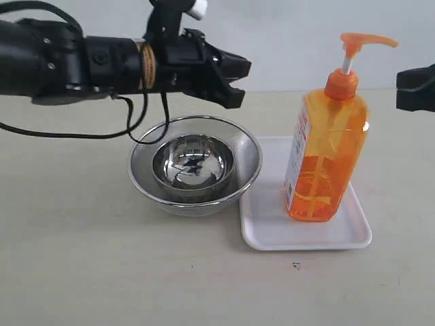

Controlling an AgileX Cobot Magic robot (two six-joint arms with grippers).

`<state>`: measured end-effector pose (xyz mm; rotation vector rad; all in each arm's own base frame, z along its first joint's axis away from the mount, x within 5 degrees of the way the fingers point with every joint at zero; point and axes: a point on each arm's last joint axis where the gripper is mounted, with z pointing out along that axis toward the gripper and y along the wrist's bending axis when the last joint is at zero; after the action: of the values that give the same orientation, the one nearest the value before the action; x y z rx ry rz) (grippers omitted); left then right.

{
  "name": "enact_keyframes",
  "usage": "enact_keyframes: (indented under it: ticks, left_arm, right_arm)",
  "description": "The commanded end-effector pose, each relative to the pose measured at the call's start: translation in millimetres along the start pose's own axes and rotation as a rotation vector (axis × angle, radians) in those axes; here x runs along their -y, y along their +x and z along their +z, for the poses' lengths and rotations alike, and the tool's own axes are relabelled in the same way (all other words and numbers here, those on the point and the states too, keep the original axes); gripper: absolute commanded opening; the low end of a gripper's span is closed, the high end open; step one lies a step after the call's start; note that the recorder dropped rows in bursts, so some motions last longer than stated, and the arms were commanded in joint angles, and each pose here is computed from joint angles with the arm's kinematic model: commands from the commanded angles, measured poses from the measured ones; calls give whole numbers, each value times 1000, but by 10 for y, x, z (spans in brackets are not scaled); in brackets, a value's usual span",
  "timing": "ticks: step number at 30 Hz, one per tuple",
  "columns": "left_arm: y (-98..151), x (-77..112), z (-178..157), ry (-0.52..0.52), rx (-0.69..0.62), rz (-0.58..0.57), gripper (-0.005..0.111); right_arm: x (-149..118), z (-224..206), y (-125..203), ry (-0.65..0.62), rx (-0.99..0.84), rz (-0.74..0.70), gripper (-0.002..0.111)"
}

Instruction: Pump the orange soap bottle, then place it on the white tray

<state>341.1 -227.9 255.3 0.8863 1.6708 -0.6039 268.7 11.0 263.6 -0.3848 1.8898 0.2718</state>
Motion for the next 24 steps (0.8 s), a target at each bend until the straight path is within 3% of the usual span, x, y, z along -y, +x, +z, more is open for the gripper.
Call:
enact_keyframes:
  ticks: [1,9,13,24]
  left_arm:
    - [-144,-14,-407,-119,-24,13,5]
    - [-71,54,-1154,-205,-3,-14,5]
    - [90,80,-1447,-277,10,-103,5]
    - [309,261,-1721,-302,0,-108,5]
  right_arm:
    - [-164,-331,-36,16,69,-1,0]
    - [-533,-928,226,35,211,42,0]
    - [-716,-1201,386,40,297,4,0]
    - [-960,-1642,387,22,523,19,0]
